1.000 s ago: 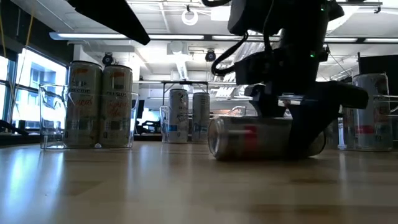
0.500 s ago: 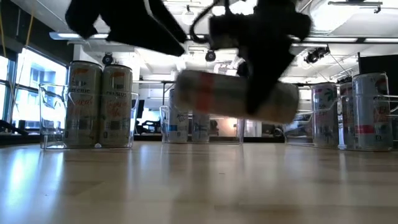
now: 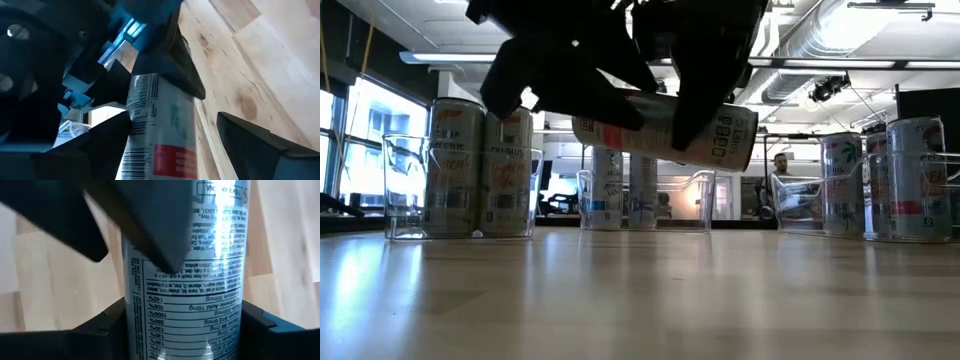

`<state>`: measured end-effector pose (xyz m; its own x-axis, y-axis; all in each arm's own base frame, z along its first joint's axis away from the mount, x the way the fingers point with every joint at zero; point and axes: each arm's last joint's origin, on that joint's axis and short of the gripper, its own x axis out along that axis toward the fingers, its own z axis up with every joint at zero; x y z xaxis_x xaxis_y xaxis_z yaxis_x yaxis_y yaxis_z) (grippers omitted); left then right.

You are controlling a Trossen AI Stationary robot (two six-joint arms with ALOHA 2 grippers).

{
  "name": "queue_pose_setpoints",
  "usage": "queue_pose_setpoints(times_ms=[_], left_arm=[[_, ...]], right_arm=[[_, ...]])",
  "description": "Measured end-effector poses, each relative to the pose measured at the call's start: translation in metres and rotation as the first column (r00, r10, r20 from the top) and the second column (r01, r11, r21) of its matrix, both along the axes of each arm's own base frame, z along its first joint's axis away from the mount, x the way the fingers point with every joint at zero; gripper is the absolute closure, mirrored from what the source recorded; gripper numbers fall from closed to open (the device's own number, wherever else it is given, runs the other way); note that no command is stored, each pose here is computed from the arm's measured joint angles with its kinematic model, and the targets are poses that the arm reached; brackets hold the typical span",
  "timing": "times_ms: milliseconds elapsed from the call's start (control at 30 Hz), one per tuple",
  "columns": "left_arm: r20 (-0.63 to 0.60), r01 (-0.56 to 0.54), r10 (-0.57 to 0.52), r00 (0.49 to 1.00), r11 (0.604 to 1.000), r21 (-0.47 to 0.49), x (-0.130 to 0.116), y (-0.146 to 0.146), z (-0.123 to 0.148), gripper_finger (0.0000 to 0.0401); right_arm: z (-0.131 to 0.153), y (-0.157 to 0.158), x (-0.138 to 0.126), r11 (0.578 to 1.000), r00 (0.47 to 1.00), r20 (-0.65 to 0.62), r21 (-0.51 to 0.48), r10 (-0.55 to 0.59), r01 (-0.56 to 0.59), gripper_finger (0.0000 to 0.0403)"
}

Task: Sort soda cans
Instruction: Put the white/pink soda can into the right transparent bin

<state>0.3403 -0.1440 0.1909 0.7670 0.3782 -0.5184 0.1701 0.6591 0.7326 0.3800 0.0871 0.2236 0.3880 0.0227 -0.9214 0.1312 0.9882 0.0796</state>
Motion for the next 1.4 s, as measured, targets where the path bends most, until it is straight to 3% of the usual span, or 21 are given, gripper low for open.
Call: queue_pose_setpoints(times_ms=[100,233,300,500,867,1133,1400], left_arm=[[-0.014,-0.021,0.021,1.000,0.999,0.037,0.003,0.004,-0.005,0.0107],[-0.046,-0.094,0.104,0.994,0.979,0.182,0.003,0.010,-0.018,0.0107],[-0.053,-0.105,0.117,0.992,0.976,0.192,0.002,0.010,-0.021,0.0107],[-0.043,-0.165,0.171,0.984,0.978,0.126,0.004,0.015,-0.029,0.0108],[-0.019,-0.150,0.152,0.988,0.985,0.083,0.007,0.011,-0.026,0.0129],[0.014,-0.162,0.163,0.987,0.987,-0.019,0.008,0.012,-0.020,0.0090],[0.020,-0.152,0.153,0.988,0.988,-0.022,0.011,0.014,-0.019,0.0084]], right_arm=[[0.000,0.000,0.000,1.000,1.000,-0.004,0.014,0.000,0.000,0.0174],[0.000,0.001,0.000,1.000,1.000,-0.005,0.026,-0.015,0.015,0.0174],[0.000,0.002,0.000,1.000,1.000,-0.004,0.030,-0.010,0.010,0.0174],[0.000,0.002,0.000,0.999,1.000,-0.008,0.037,-0.004,0.004,0.0174],[0.000,0.000,-0.001,0.999,0.999,-0.015,0.046,-0.028,0.029,0.0174],[0.001,-0.003,-0.001,0.996,0.997,-0.016,0.042,-0.075,0.076,0.0174],[0.001,-0.007,0.003,0.995,0.996,0.008,0.051,-0.089,0.088,0.0174]])
